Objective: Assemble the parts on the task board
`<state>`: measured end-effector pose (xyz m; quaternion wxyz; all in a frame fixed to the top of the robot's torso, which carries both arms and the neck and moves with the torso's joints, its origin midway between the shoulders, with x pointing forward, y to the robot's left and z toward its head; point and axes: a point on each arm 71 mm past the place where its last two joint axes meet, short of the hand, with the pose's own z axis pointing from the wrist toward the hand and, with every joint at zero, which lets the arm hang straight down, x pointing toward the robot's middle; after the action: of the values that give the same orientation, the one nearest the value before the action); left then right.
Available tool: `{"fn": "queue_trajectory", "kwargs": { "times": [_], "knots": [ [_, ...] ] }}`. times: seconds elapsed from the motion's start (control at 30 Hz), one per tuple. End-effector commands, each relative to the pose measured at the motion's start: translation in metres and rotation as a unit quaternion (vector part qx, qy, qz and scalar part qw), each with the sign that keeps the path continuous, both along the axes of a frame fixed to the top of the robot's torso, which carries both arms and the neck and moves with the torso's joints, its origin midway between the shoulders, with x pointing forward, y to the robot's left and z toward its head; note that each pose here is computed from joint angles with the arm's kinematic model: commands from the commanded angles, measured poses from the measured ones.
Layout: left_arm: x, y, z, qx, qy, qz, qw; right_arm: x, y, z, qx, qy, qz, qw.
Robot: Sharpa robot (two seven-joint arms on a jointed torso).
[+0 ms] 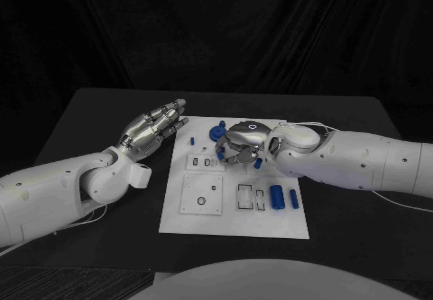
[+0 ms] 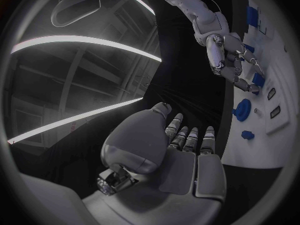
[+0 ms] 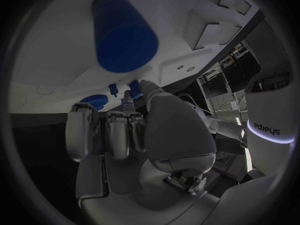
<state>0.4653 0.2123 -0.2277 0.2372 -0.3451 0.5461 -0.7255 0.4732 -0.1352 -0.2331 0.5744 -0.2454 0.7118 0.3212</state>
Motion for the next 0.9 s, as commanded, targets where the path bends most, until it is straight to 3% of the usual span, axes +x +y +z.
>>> {"fn": "queue_trajectory", "kwargs": {
  "times": [0.03, 0.9],
  "knots": [
    [-0.0008, -0.0014, 0.0006, -0.006, -0.002, -0.004, 1.000, 0.0000, -0.0004, -0.0028, -0.007, 0.003, -0.006, 1.000],
    [-0.0002, -0.0011, 0.0000, -0.005, -0.002, -0.004, 1.000, -0.0001, -0.0009, -0.0036, -0.011, 0.007, -0.006, 1.000]
  ]
}}
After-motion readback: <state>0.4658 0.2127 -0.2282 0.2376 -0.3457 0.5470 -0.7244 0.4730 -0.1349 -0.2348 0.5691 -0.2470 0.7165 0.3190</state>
